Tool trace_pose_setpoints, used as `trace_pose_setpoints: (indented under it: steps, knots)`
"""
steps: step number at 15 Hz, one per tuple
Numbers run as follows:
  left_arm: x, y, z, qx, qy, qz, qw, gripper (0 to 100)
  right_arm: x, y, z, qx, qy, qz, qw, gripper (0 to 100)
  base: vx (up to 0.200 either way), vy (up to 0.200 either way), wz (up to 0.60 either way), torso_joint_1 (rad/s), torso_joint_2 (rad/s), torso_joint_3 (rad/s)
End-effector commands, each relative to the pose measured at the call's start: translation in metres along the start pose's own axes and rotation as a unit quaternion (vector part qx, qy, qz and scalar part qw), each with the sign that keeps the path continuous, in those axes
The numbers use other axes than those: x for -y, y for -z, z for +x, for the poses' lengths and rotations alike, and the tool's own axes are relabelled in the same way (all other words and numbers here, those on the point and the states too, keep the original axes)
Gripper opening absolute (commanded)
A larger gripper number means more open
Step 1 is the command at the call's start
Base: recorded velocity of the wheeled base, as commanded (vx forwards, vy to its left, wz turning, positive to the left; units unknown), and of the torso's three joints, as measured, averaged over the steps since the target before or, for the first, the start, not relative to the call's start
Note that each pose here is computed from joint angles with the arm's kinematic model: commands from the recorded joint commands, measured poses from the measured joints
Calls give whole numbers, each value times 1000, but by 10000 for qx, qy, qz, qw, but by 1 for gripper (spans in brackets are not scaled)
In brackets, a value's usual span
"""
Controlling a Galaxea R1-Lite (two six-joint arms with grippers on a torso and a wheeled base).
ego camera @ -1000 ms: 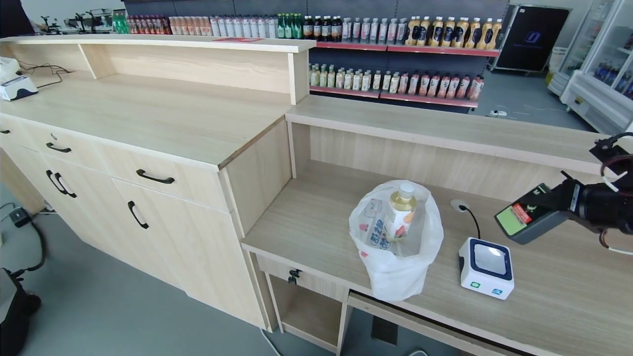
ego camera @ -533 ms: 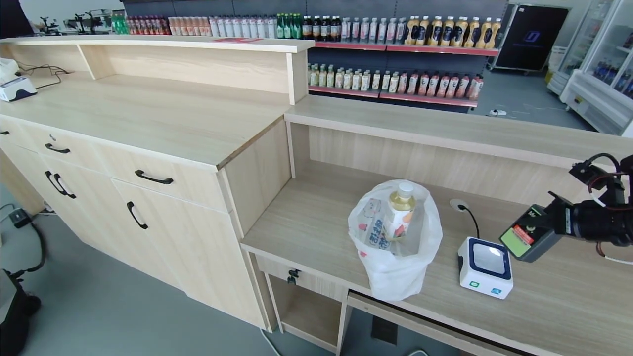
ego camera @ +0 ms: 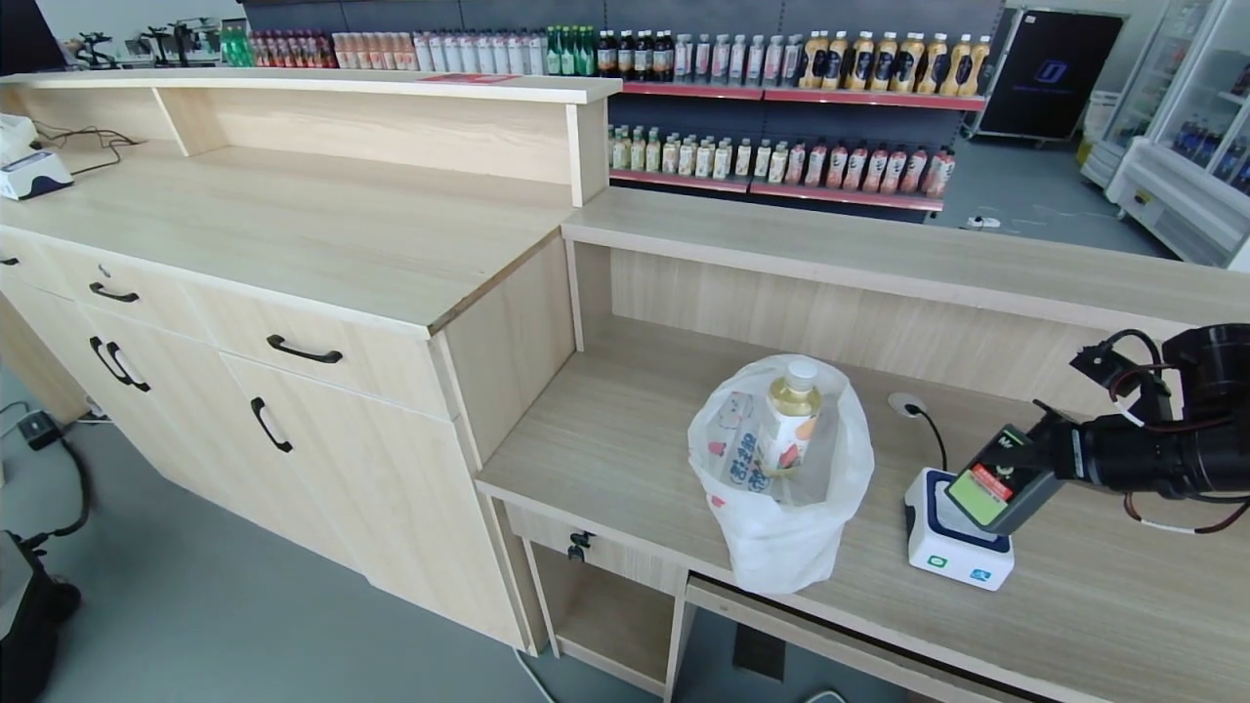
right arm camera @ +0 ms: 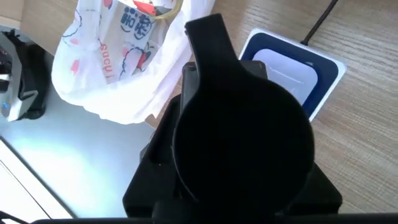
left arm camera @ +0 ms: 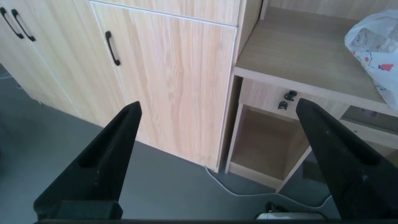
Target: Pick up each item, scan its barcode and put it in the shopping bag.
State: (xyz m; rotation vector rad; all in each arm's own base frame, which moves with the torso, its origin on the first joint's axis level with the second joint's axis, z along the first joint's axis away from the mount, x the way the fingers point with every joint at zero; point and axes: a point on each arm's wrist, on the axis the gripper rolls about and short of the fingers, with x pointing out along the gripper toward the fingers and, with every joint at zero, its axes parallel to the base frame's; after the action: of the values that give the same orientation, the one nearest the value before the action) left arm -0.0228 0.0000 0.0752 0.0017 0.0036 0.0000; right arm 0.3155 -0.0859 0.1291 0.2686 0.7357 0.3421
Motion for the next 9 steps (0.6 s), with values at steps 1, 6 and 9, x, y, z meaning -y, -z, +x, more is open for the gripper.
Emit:
trace_pose_setpoints:
  steps: [1, 6, 9]
  knots:
    - [0, 0, 0, 3, 0, -1, 10000, 100, 4, 4, 10, -139, -17, 37, 9999, 0, 0, 0, 0, 0, 0, 0]
    - [0, 0, 0, 3, 0, -1, 10000, 100, 6, 0, 16, -118, -55, -217, 9997, 0, 0, 0, 0, 0, 0, 0]
    - [0, 0, 0, 3, 0, -1, 10000, 100, 8, 4, 28, -270, -38, -270, 9993, 0, 0, 0, 0, 0, 0, 0]
